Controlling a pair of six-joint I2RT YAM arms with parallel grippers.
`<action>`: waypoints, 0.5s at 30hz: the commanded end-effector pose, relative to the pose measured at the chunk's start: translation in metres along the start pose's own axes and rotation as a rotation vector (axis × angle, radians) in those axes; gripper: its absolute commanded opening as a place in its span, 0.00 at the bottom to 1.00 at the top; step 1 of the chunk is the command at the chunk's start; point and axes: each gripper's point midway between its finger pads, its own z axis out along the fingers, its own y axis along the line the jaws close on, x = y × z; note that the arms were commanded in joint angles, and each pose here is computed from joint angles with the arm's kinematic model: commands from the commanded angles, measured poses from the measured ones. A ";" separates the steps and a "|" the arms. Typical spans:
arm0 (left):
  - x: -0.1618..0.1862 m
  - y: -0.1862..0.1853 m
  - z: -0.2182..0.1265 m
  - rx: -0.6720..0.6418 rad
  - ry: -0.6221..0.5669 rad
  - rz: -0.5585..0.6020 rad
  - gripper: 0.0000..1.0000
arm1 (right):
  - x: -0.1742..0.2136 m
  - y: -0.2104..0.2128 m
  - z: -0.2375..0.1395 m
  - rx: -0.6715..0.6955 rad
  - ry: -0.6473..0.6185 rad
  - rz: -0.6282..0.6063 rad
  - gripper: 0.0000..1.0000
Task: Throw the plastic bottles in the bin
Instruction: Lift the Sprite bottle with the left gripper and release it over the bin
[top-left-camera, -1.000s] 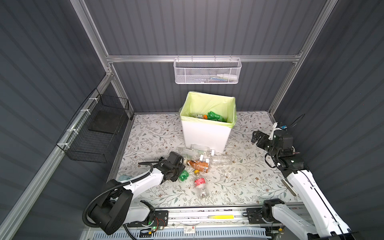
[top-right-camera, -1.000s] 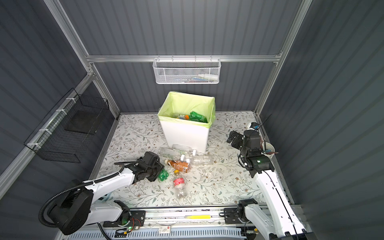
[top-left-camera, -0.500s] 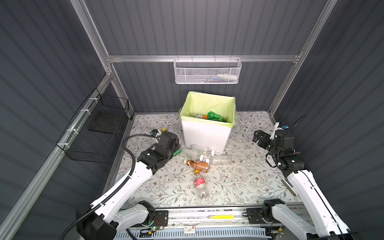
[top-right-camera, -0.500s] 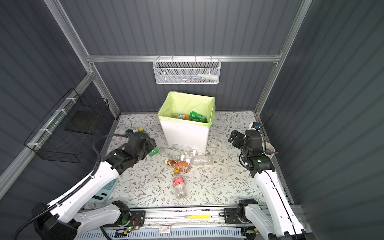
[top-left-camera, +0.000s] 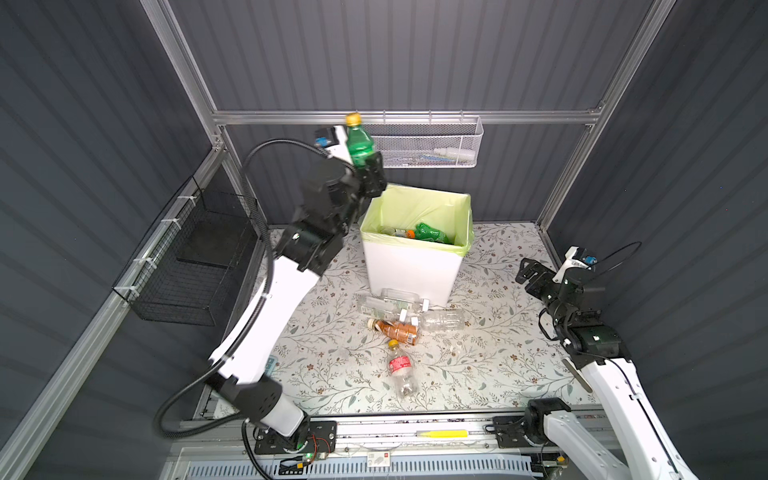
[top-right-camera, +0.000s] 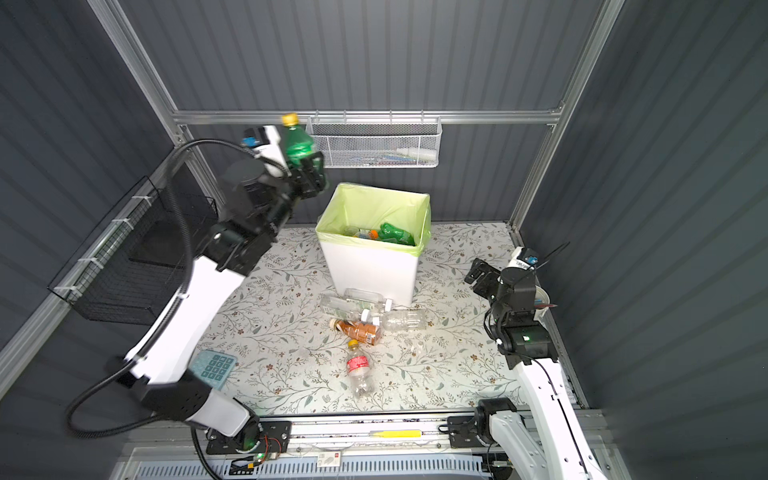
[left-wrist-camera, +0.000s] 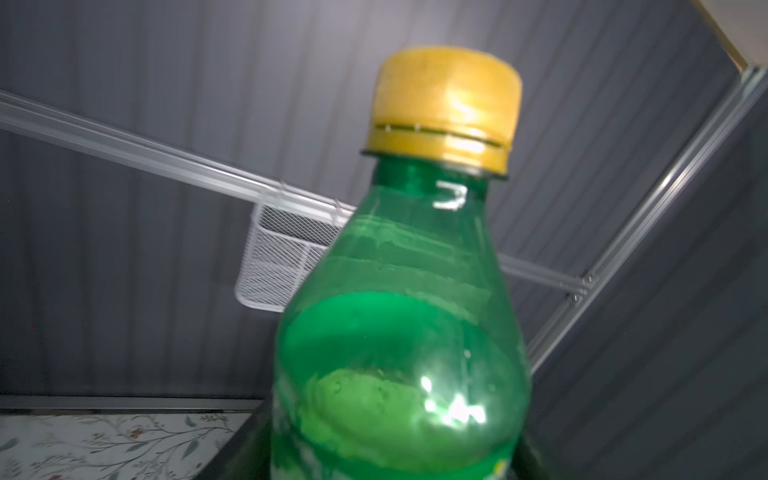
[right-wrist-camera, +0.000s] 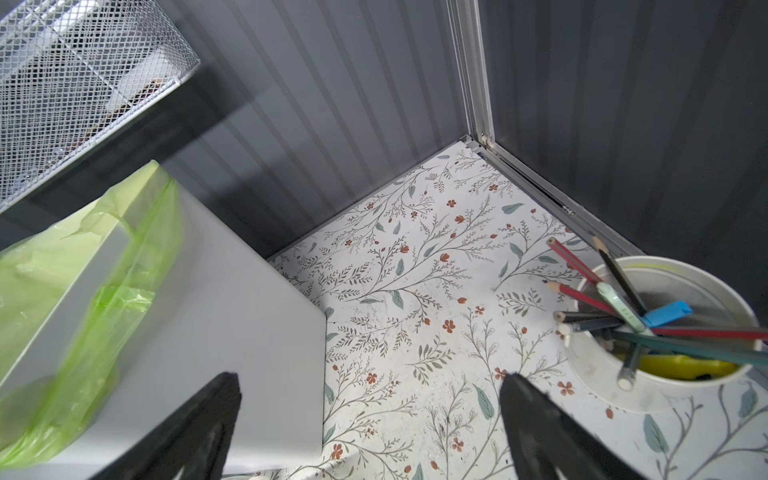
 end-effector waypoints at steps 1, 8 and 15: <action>0.110 -0.011 0.033 0.084 0.342 0.054 0.79 | 0.002 0.002 0.000 -0.017 0.006 0.013 0.99; 0.003 -0.040 -0.033 0.086 -0.014 0.217 1.00 | -0.016 0.005 -0.006 -0.014 -0.042 -0.008 0.99; 0.014 0.003 -0.066 -0.060 -0.035 0.235 1.00 | -0.004 0.013 -0.002 -0.062 0.013 0.049 0.99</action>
